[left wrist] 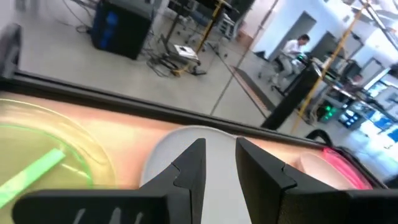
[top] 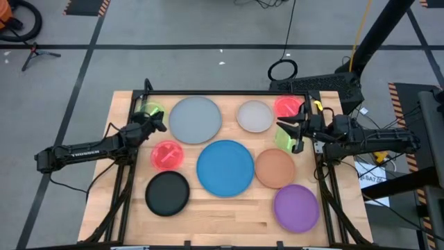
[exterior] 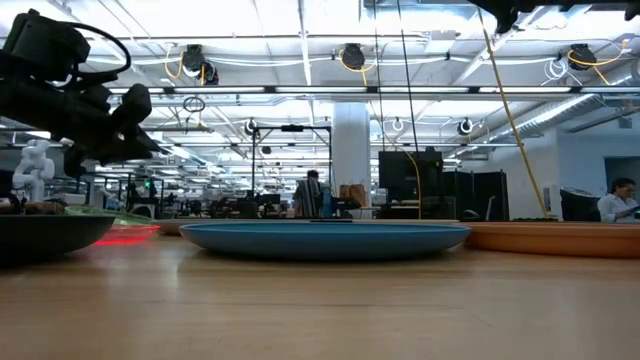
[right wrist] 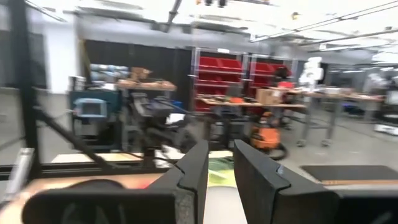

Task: Stack plastic plates
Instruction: Stack the blue plate on the white plate

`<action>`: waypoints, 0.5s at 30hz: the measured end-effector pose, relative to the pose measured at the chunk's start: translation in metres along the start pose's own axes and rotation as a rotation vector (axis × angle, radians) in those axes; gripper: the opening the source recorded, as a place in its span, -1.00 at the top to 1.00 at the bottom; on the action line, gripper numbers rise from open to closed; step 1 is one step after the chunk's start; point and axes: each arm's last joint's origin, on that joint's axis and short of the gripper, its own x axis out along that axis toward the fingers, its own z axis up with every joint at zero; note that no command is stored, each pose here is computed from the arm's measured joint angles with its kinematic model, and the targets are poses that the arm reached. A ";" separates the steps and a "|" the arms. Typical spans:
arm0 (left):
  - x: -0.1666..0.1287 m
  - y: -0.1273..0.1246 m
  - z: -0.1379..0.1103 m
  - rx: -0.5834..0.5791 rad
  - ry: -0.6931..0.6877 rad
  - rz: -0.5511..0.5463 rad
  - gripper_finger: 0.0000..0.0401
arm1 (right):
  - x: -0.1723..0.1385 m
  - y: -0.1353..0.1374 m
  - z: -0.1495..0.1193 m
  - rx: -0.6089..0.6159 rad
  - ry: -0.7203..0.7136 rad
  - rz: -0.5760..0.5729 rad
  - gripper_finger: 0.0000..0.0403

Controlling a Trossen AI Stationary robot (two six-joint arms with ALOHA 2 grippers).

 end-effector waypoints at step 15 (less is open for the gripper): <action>0.002 0.002 -0.015 0.148 0.148 0.006 0.54 | 0.000 -0.003 0.000 -0.086 0.017 -0.110 0.66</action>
